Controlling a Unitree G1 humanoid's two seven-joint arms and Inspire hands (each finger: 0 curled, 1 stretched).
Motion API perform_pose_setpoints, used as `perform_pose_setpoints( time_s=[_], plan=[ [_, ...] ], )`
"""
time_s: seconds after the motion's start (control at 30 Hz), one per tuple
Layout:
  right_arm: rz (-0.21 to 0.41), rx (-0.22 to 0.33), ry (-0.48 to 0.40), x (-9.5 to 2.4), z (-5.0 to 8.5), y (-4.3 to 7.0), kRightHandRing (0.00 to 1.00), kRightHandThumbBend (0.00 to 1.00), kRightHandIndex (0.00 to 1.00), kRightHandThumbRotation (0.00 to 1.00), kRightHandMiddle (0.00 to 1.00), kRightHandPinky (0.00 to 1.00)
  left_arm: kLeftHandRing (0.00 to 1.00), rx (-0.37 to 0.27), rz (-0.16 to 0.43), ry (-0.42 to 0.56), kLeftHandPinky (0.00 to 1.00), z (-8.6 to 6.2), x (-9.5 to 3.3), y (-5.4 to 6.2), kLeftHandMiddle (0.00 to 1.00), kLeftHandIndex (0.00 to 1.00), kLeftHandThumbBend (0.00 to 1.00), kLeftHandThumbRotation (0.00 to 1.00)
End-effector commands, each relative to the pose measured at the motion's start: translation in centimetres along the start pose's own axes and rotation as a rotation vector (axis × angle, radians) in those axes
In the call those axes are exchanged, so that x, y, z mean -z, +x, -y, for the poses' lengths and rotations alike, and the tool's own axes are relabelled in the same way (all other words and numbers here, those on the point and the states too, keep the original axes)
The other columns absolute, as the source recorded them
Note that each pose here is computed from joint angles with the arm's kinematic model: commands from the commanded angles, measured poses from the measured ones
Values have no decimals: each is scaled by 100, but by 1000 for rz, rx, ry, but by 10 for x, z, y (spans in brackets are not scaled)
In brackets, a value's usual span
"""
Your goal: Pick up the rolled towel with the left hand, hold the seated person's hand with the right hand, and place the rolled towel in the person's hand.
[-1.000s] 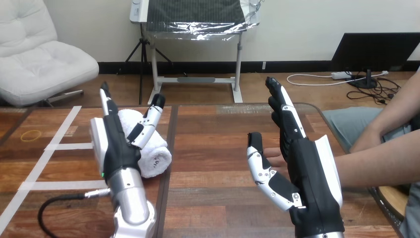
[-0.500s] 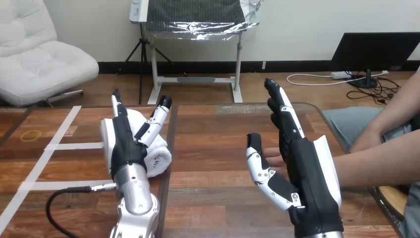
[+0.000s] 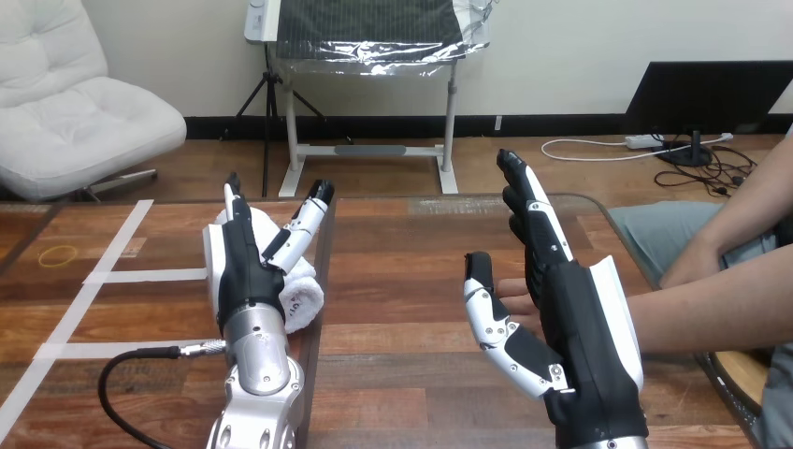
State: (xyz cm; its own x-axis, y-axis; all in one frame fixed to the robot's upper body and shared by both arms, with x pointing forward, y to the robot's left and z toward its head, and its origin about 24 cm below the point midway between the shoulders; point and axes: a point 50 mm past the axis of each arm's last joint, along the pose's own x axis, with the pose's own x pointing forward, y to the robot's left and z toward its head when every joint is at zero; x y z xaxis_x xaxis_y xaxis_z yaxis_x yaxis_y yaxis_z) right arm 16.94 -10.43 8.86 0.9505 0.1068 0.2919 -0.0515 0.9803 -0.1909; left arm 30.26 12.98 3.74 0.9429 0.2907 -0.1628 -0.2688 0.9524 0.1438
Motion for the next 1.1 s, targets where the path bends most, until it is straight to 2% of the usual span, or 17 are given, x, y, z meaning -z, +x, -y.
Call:
perform_pose_setpoints(
  time_s=[0.0, 0.53, 0.77, 1.07],
  plan=[
    [92, 48, 18, -17, 3, 12, 100, 0, 97, 0, 100, 100, 100, 16, 52, -29, 100, 12, -20, 4, 100, 100, 79, 52],
    [88, 47, 21, -18, 2, 10, 100, 0, 97, 0, 100, 100, 100, 0, 51, -58, 100, 13, -17, 1, 100, 100, 77, 51],
    [93, 47, 21, -17, 2, 10, 100, 0, 97, 0, 100, 100, 100, -25, 69, -84, 100, 12, -16, -1, 100, 100, 77, 50],
    [99, 45, 17, -18, 2, 11, 100, 0, 97, 0, 100, 100, 100, -63, 94, -68, 100, 11, -16, -3, 100, 100, 76, 49]
  ],
)
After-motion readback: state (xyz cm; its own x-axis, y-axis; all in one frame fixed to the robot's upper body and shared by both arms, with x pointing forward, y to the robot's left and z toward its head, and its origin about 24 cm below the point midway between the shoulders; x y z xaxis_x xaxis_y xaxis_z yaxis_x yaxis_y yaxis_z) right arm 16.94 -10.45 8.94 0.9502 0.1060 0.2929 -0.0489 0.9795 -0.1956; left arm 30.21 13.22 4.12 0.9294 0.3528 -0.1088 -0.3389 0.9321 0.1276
